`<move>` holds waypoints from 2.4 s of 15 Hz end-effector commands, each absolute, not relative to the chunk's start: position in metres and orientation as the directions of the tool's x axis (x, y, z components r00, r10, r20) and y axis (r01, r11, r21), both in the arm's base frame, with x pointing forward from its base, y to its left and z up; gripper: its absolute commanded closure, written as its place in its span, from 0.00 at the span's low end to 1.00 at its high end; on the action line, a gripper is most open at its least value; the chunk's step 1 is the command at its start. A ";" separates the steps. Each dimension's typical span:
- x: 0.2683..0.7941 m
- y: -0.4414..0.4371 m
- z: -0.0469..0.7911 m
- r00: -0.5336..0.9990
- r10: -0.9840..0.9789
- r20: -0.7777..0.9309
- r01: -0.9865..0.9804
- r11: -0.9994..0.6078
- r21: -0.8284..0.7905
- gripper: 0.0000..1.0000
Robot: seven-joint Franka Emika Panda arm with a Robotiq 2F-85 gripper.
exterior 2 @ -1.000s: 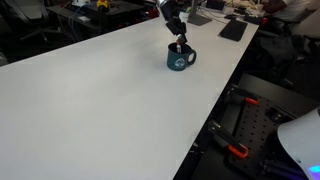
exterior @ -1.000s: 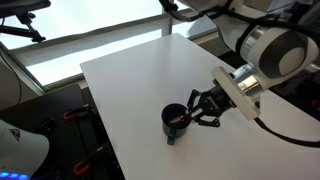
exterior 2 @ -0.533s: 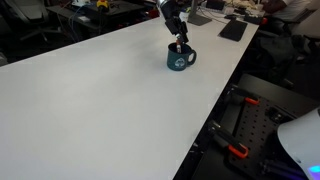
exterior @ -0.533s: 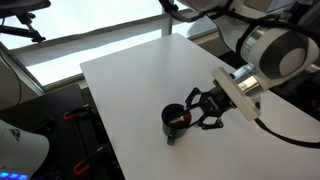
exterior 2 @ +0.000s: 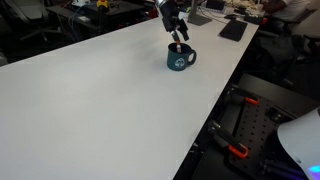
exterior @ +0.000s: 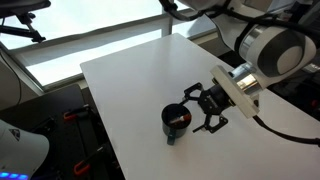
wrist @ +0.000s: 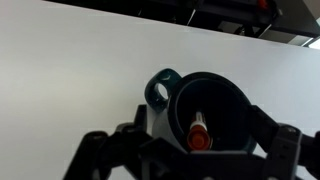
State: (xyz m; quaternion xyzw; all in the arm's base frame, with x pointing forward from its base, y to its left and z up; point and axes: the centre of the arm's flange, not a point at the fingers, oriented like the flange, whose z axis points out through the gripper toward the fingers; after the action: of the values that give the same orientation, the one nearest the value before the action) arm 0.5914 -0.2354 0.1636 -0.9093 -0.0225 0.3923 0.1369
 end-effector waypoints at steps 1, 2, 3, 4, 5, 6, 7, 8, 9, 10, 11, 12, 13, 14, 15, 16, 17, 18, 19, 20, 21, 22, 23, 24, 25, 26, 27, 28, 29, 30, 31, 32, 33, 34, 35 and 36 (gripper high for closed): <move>0.601 -0.230 0.170 0.701 0.151 -0.697 -0.053 -0.964 -0.262 0.00; 0.603 -0.230 0.170 0.706 0.155 -0.692 -0.044 -0.965 -0.260 0.00; 0.605 -0.230 0.170 0.708 0.154 -0.690 -0.043 -0.965 -0.259 0.00; 0.607 -0.230 0.171 0.712 0.153 -0.685 -0.040 -0.966 -0.256 0.00; 0.608 -0.231 0.171 0.715 0.151 -0.683 -0.038 -0.967 -0.253 0.00; 0.609 -0.232 0.172 0.718 0.148 -0.680 -0.039 -0.967 -0.252 0.01; 0.610 -0.233 0.173 0.720 0.146 -0.678 -0.041 -0.967 -0.252 0.02; 0.610 -0.234 0.174 0.722 0.146 -0.676 -0.041 -0.967 -0.252 0.04; 0.611 -0.235 0.173 0.724 0.147 -0.674 -0.040 -0.967 -0.253 0.09; 0.612 -0.236 0.173 0.725 0.148 -0.673 -0.038 -0.967 -0.254 0.16; 0.612 -0.237 0.173 0.726 0.149 -0.672 -0.037 -0.966 -0.254 0.35; 0.612 -0.238 0.171 0.726 0.151 -0.671 -0.035 -0.966 -0.256 0.40; 0.613 -0.238 0.170 0.726 0.153 -0.671 -0.033 -0.966 -0.256 0.41; 0.613 -0.238 0.169 0.726 0.153 -0.671 -0.033 -0.966 -0.256 0.47; 0.612 -0.239 0.168 0.725 0.155 -0.671 -0.032 -0.966 -0.257 0.52; 0.612 -0.239 0.167 0.725 0.156 -0.671 -0.031 -0.965 -0.259 0.52; 0.612 -0.239 0.166 0.724 0.156 -0.672 -0.032 -0.965 -0.259 0.57; 0.612 -0.240 0.166 0.725 0.156 -0.671 -0.032 -0.966 -0.258 0.59; 0.612 -0.240 0.165 0.725 0.155 -0.671 -0.033 -0.966 -0.258 0.61; 0.611 -0.241 0.165 0.725 0.155 -0.671 -0.033 -0.965 -0.258 0.66; 0.611 -0.241 0.164 0.725 0.154 -0.671 -0.033 -0.965 -0.258 0.71; 0.611 -0.242 0.164 0.725 0.154 -0.671 -0.035 -0.965 -0.258 0.73; 0.611 -0.242 0.164 0.726 0.152 -0.671 -0.035 -0.966 -0.257 0.78; 0.611 -0.243 0.164 0.726 0.151 -0.671 -0.036 -0.966 -0.257 0.78; 0.611 -0.244 0.164 0.727 0.150 -0.671 -0.038 -0.966 -0.257 0.96; 0.611 -0.244 0.164 0.727 0.146 -0.671 -0.042 -0.966 -0.256 0.95; 0.610 -0.245 0.165 0.727 0.145 -0.672 -0.044 -0.966 -0.256 0.96; 0.610 -0.246 0.166 0.725 0.144 -0.674 -0.047 -0.966 -0.256 0.87; 0.609 -0.246 0.167 0.725 0.137 -0.675 -0.053 -0.966 -0.254 0.65; 0.609 -0.246 0.168 0.725 0.136 -0.675 -0.055 -0.966 -0.253 0.65; 0.608 -0.246 0.168 0.725 0.133 -0.676 -0.058 -0.966 -0.252 0.59; 0.607 -0.246 0.169 0.725 0.133 -0.676 -0.059 -0.966 -0.253 0.53; 0.607 -0.245 0.169 0.725 0.132 -0.676 -0.059 -0.966 -0.252 0.44; 0.607 -0.243 0.169 0.724 0.134 -0.676 -0.056 -0.966 -0.251 0.37; 0.607 -0.242 0.169 0.724 0.135 -0.677 -0.055 -0.966 -0.251 0.29; 0.608 -0.241 0.169 0.723 0.136 -0.678 -0.055 -0.966 -0.251 0.22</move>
State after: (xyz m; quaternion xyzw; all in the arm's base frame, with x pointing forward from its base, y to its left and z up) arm 0.6052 -0.2457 0.1639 -0.9184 -0.0203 0.3739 0.1280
